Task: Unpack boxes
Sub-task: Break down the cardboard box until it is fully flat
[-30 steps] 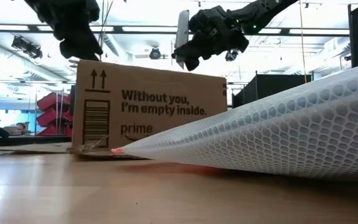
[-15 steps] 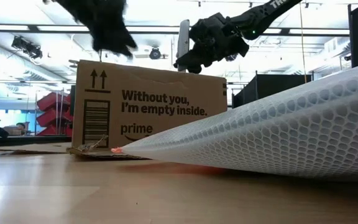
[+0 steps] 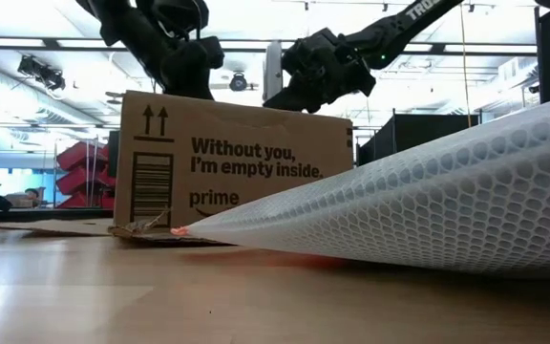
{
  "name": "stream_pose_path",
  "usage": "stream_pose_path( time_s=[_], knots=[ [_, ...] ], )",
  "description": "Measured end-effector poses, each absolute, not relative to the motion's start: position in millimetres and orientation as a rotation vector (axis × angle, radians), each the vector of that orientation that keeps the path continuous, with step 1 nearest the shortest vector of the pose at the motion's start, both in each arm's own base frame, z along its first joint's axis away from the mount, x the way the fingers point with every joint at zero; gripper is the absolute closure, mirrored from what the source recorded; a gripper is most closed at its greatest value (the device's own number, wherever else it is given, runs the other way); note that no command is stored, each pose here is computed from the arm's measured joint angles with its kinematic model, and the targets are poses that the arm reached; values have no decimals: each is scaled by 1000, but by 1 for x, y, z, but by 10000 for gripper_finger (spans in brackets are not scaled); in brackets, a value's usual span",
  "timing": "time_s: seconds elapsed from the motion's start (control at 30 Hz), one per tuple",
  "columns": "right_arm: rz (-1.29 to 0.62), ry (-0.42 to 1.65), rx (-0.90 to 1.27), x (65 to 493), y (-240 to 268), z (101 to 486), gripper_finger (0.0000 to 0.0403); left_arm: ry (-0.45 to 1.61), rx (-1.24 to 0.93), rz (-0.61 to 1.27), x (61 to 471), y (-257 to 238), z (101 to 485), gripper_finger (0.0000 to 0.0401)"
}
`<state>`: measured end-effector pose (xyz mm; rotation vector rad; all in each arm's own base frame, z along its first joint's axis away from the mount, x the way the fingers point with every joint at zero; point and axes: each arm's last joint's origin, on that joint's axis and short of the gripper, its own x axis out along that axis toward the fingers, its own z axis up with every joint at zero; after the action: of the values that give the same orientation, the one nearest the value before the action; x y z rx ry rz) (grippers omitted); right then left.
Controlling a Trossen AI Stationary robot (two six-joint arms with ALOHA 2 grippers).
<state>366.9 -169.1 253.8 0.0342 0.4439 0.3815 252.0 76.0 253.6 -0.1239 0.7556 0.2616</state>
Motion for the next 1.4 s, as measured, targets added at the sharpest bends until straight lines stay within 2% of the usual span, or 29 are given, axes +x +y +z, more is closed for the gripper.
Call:
stream_pose_path(
  time_s=[0.5,0.73,0.9,1.4],
  knots=[
    [393,440,20,370,-171,247,362,789,-136,262,249,75,252,192],
    [367,505,36,376,-169,230,362,795,-139,264,249,75,251,192],
    [324,539,21,366,-175,237,362,808,-157,269,248,74,250,192],
    [299,473,0,344,-193,262,362,818,-145,242,247,73,250,192]
  ],
)
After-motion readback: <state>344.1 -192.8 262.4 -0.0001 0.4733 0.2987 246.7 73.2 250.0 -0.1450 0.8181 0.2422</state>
